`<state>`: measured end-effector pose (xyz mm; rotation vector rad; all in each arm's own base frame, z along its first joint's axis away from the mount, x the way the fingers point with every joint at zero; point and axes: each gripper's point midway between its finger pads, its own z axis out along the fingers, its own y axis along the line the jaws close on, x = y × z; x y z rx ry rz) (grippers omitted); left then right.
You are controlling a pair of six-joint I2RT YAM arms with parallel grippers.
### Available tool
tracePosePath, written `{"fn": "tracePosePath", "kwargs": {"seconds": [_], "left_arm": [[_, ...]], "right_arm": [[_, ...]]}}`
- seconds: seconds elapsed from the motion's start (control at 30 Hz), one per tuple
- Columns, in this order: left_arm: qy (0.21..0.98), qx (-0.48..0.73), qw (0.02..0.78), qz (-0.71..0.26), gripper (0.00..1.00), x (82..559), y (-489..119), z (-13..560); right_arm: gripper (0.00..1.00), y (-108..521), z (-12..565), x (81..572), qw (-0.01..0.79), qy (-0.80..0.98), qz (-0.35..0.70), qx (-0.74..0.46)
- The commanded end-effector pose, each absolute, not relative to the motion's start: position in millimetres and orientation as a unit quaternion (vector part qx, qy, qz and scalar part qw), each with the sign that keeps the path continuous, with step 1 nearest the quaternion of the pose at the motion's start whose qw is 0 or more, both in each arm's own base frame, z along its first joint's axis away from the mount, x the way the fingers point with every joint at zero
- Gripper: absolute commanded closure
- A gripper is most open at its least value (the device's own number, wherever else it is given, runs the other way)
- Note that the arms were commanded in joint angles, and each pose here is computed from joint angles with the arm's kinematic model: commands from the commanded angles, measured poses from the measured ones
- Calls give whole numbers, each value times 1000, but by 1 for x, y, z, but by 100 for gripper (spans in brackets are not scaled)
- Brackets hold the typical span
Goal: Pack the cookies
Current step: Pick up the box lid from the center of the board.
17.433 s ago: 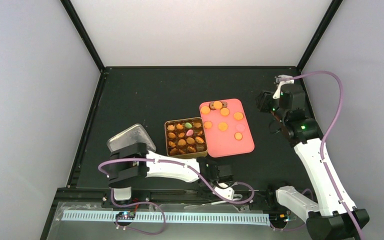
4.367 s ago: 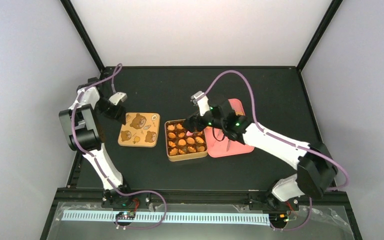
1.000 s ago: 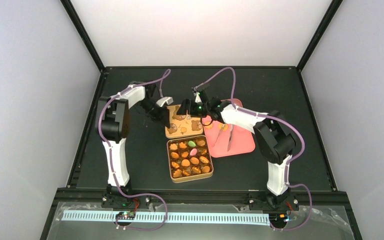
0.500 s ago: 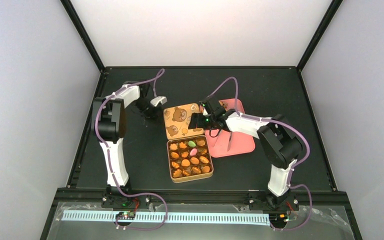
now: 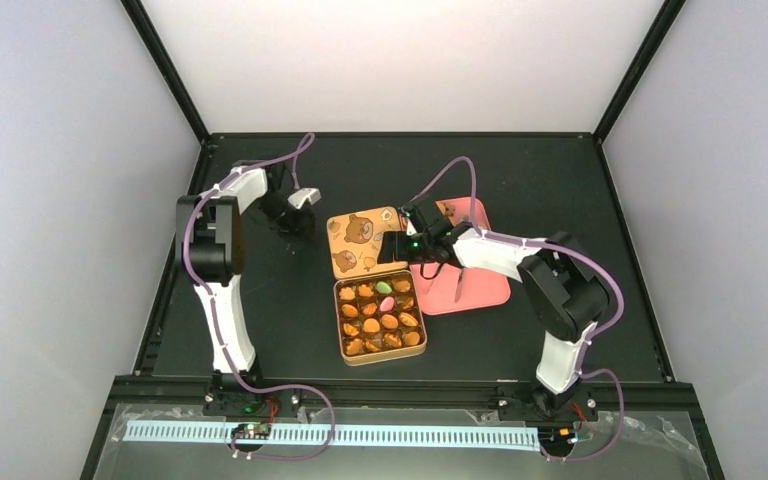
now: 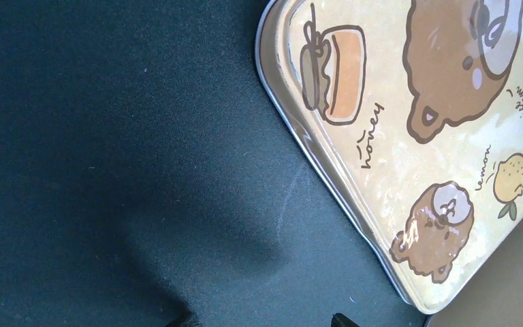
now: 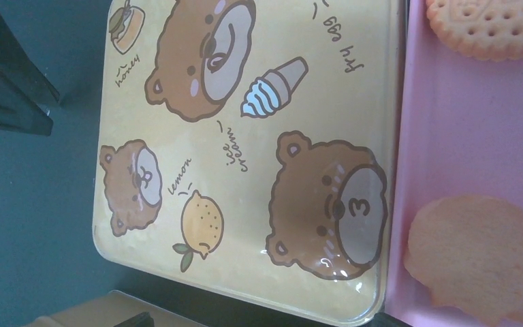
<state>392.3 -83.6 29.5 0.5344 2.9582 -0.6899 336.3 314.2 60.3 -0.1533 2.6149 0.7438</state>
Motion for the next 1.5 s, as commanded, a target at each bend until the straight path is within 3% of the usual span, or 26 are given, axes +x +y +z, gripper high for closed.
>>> {"fn": "tracePosePath", "kwargs": {"seconds": [0.0,0.7,1.03,1.47], "left_arm": [[957,183,64,-217,49,402,-81,56],[957,172,38,-229,49,401,-110,24],[957,165,6,-239,51,397,-127,10],[948,198,-36,-245,54,380,-157,4]], "right_arm": [[14,291,30,335,197,959,197,-54],[10,319,47,406,246,950,186,-37],[10,333,37,403,224,946,233,-24],[10,341,75,406,231,919,319,13]]}}
